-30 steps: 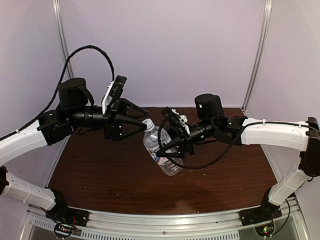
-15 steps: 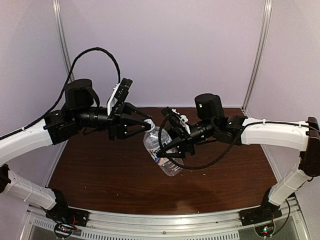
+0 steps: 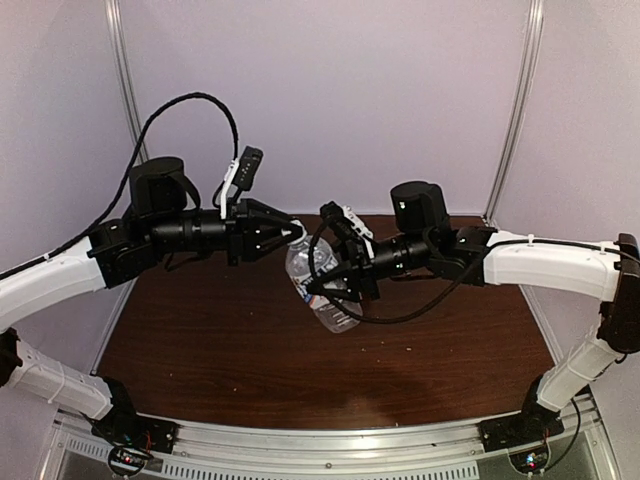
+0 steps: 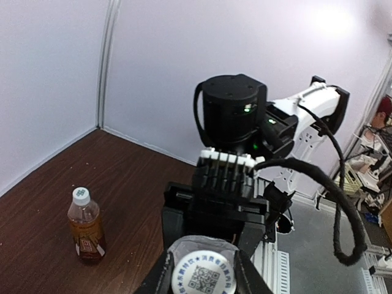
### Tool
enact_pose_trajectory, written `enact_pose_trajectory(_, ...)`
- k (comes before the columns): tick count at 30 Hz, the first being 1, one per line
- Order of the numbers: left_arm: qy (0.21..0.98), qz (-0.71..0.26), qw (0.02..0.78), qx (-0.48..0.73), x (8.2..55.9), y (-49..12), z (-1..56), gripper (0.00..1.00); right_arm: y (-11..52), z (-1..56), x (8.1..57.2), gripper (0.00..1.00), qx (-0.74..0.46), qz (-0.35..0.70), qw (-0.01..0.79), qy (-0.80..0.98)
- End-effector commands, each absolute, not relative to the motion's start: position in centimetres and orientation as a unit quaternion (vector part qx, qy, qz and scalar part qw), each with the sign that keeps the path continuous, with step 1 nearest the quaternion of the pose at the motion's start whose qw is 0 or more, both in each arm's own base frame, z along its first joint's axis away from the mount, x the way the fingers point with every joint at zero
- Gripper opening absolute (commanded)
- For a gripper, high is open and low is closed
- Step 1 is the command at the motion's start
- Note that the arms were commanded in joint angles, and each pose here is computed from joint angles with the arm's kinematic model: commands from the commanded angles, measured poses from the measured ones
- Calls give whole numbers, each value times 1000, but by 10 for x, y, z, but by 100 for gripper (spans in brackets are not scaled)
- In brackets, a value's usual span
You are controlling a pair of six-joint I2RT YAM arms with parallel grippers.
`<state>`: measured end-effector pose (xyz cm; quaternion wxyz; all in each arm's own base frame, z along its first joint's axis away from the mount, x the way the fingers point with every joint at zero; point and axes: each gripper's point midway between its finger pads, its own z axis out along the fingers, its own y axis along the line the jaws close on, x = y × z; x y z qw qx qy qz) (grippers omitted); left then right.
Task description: Unscrew the bottle caps
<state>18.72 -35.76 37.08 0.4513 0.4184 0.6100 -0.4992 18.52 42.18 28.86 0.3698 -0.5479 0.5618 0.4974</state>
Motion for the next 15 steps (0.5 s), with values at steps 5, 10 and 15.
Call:
enact_pose_trajectory(5,714,-479,468,205,245,-348,373,12,419,295,238,46,-478,405,459,630)
enact_pose_trajectory(10,715,-476,467,210,246,-351,370,20,419,293,235,46,-481,410,455,627)
enact_pose_trajectory(15,699,-478,481,230,243,-352,377,28,418,290,229,46,-490,416,448,621)
